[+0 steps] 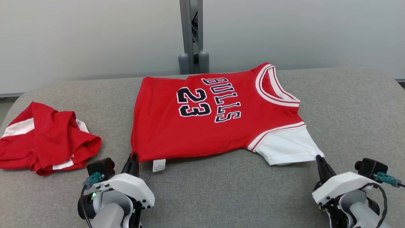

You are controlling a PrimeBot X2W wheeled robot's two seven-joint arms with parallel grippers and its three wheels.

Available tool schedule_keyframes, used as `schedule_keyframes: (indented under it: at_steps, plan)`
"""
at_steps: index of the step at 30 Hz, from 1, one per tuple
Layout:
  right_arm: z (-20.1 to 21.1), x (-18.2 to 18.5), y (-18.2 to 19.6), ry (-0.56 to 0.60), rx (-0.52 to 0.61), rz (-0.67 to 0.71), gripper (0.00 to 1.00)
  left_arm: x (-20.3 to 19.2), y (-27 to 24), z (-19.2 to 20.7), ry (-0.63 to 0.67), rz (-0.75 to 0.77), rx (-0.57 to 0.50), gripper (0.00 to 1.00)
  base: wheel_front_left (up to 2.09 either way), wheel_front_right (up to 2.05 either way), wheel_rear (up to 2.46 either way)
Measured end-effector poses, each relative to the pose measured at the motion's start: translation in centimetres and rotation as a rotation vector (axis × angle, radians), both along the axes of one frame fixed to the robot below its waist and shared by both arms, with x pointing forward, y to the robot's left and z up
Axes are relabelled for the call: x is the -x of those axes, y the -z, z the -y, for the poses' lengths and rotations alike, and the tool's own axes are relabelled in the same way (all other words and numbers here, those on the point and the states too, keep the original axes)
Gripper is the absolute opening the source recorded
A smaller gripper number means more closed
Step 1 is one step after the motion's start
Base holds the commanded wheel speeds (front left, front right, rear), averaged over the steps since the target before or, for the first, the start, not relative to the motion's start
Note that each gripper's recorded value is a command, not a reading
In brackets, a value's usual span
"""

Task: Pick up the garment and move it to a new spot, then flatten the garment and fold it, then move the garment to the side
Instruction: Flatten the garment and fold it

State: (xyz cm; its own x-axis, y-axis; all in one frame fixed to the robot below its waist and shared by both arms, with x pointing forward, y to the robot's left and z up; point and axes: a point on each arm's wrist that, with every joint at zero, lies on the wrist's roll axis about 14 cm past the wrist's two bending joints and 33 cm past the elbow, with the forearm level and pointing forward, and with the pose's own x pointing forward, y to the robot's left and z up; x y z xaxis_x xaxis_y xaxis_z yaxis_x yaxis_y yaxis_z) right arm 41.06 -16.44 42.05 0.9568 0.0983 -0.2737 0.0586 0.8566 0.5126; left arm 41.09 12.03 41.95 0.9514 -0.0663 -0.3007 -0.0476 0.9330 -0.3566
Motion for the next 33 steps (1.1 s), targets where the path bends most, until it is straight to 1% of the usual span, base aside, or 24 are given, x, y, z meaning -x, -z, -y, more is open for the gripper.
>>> schedule_keyframes:
  at_steps: [8, 14, 19, 23, 27, 31, 33]
  plan:
    - [0.7, 2.2, 0.8, 0.038, -0.053, -0.025, 0.0, 1.9, -0.1, 0.1, 0.023, 0.018, -0.047, 0.0, 0.0, 0.0, 0.0]
    - [1.8, 3.2, 0.2, 0.083, -0.103, 0.001, 0.0, 3.0, 0.0, 0.1, 0.03, 0.028, -0.07, 0.0, 0.0, 0.0, 0.0]
    - [1.4, 4.5, 0.3, 0.083, -0.142, 0.002, 0.0, 4.0, 0.2, -0.1, 0.035, 0.031, -0.098, 0.0, 0.0, 0.0, 0.0]
    - [1.2, 6.3, 1.7, 0.081, -0.157, -0.037, 0.0, 4.9, 0.6, -0.3, 0.048, 0.03, -0.122, 0.0, 0.0, 0.0, 0.0]
    - [1.1, 7.4, 2.3, 0.082, -0.17, -0.054, 0.0, 5.7, 0.8, -0.3, 0.06, 0.032, -0.136, 0.0, 0.0, 0.0, 0.0]
    - [1.7, 8.9, 4.1, 0.095, -0.151, -0.111, 0.0, 6.5, 1.7, -0.2, 0.086, 0.014, -0.153, 0.0, 0.0, 0.0, 0.0]
    - [1.2, 9.4, 4.7, 0.084, -0.154, -0.137, 0.0, 6.6, 1.8, -0.2, 0.098, 0.014, -0.161, 0.0, 0.0, 0.0, 0.0]
